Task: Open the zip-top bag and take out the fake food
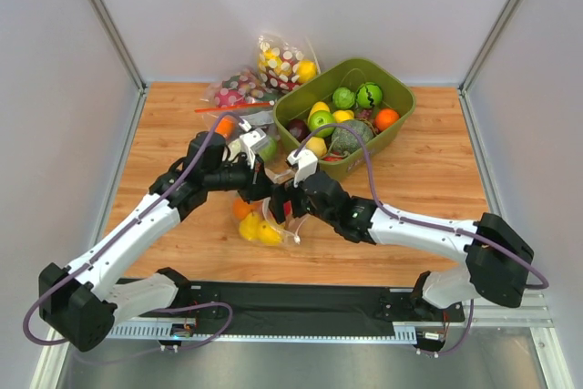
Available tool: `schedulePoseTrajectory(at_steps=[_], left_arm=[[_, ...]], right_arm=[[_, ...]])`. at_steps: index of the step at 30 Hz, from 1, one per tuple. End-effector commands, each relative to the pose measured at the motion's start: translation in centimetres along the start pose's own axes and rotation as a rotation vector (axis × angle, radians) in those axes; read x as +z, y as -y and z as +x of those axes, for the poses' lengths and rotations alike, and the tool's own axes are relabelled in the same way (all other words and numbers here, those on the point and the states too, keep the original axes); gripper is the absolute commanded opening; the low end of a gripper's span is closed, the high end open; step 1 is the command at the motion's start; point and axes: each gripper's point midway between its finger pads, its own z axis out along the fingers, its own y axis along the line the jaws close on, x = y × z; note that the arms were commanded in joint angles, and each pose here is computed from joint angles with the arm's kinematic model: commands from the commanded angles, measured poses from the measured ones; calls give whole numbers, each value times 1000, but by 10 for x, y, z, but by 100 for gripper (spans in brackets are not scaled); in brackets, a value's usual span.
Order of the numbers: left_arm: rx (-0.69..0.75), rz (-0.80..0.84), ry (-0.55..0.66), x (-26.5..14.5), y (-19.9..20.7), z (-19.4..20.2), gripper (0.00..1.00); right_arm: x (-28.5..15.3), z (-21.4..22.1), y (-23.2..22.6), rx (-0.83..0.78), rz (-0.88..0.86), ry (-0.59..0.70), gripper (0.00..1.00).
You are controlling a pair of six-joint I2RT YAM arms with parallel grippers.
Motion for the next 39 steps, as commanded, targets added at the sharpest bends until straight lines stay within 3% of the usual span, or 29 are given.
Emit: schedulePoseTrajectory(at_steps=[1,27,39], left_arm=[[-4,202,-20,-2,41,-5,0],[-36,507,-36,-10,84,-3,0],[-49,433,-33,-1,71,-2,0]], right_arm=[[13,-49,-11,41,-48,165,100],[92,-5,24,16,62,102,100],[102,20,14,49,17,-10,95]])
